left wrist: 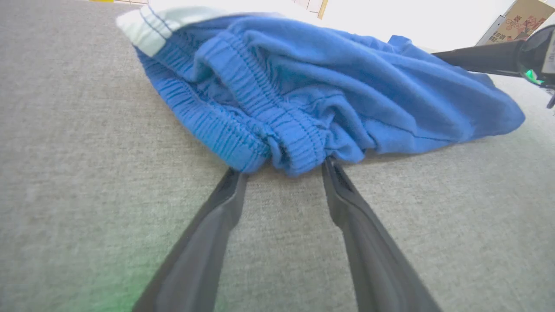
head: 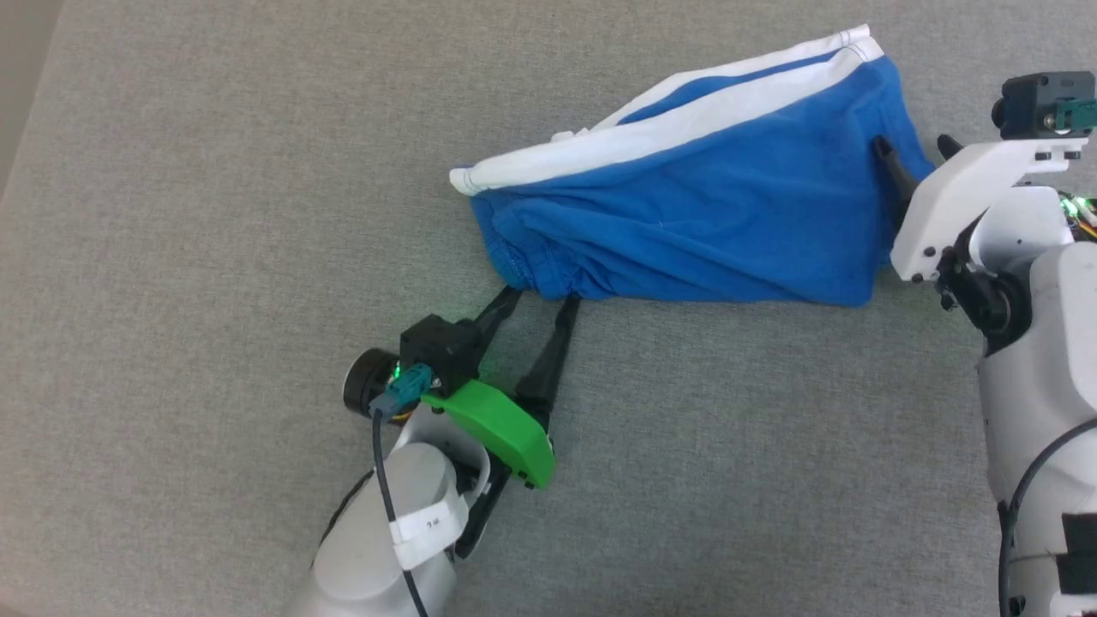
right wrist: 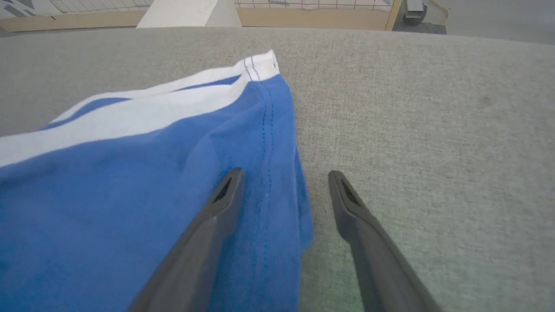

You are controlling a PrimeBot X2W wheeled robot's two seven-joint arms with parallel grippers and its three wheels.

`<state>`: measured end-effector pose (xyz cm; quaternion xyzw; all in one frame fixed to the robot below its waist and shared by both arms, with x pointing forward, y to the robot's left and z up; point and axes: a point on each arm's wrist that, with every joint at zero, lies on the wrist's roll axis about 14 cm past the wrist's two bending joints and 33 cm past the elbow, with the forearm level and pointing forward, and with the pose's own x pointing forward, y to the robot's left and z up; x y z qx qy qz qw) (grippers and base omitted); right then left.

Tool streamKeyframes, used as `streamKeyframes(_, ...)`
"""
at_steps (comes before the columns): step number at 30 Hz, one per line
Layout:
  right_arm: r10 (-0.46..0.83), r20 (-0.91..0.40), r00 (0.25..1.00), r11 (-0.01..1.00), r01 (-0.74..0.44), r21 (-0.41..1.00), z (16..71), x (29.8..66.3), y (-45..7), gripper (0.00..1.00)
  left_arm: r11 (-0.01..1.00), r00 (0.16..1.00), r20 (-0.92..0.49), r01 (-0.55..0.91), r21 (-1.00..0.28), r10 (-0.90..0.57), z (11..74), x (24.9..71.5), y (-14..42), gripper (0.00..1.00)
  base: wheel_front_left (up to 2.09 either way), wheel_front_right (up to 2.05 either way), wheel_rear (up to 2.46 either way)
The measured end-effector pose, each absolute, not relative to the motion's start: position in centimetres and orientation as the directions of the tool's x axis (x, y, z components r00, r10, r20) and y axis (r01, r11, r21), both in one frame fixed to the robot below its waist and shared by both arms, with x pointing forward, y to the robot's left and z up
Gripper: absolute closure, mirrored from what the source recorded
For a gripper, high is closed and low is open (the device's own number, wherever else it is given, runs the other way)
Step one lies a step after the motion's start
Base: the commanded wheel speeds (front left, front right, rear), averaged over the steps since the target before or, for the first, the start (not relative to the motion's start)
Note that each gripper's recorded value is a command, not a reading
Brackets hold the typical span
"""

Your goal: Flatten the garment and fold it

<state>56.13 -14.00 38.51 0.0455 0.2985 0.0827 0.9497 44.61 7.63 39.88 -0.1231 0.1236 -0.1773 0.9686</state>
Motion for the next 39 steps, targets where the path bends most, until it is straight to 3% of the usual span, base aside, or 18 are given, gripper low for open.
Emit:
streamKeyframes(1, 0.183, -0.551, 0.814, 0.982, -0.127, 0.139, 38.6, 56.1, -14.1, 0.0, 0.906, 0.907, -0.191, 0.316, -0.283, -0.376, 40.0, 44.8, 7.5, 1.0, 0.0, 0.0, 0.0)
streamKeyframes(13, 0.122, -0.411, 0.903, 0.987, -0.068, 0.143, 40.3, 53.3, -16.1, 0.0, 0.903, 0.912, -0.164, 0.32, -0.287, -0.375, 41.1, 44.9, 7.4, 1.0, 0.0, 0.0, 0.0)
streamKeyframes(20, 0.128, -0.486, 0.864, 0.988, -0.071, 0.134, 38.7, 52.2, -15.5, 0.0, 0.905, 0.912, -0.171, 0.315, -0.287, -0.372, 40.8, 44.8, 7.6, 1.0, 0.0, 0.0, 0.0)
streamKeyframes(26, 0.147, -0.534, 0.832, 0.988, -0.1, 0.116, 38.3, 54.0, -14.1, 0.0, 0.906, 0.91, -0.184, 0.311, -0.289, -0.371, 40.3, 44.8, 7.7, 1.0, 0.0, 0.0, 0.0)
streamKeyframes(27, 0.143, -0.604, 0.784, 0.99, -0.111, 0.09, 37.2, 54.2, -13.8, 0.0, 0.905, 0.908, -0.19, 0.311, -0.29, -0.373, 40.0, 44.7, 7.7, 1.0, 0.0, 0.0, 0.0)
streamKeyframes(30, 0.134, -0.654, 0.745, 0.99, -0.13, 0.056, 36.8, 54.6, -13.5, 0.0, 0.905, 0.907, -0.193, 0.312, -0.289, -0.375, 39.9, 44.7, 7.6, 1.0, 0.0, 0.0, 0.0)
streamKeyframes(31, 0.134, -0.666, 0.733, 0.989, -0.139, 0.047, 36.7, 54.7, -13.3, 0.15, 0.905, 0.906, -0.194, 0.313, -0.289, -0.375, 39.9, 44.7, 7.6, 1.0, 0.0, 0.0, 0.0)
streamKeyframes(32, 0.136, -0.678, 0.722, 0.988, -0.145, 0.044, 36.6, 54.8, -13.1, 0.53, 0.905, 0.906, -0.195, 0.313, -0.289, -0.376, 39.8, 44.7, 7.6, 1.0, 0.0, 0.0, 0.0)
streamKeyframes(34, 0.137, -0.692, 0.708, 0.987, -0.155, 0.037, 36.5, 55.1, -12.9, 0.78, 0.905, 0.905, -0.197, 0.313, -0.29, -0.376, 39.7, 44.7, 7.6, 1.0, 0.0, 0.0, 0.0)
streamKeyframes(35, 0.136, -0.697, 0.705, 0.987, -0.161, 0.03, 36.5, 55.2, -12.9, 1.0, 0.904, 0.905, -0.197, 0.313, -0.29, -0.377, 39.7, 44.8, 7.6, 1.0, 0.0, 0.0, 0.0)
streamKeyframes(39, 0.142, -0.685, 0.714, 0.986, -0.166, 0.032, 36.8, 55.5, -12.7, 1.0, 0.904, 0.904, -0.197, 0.315, -0.29, -0.379, 39.6, 44.9, 7.6, 1.0, 0.0, 0.0, 0.0)
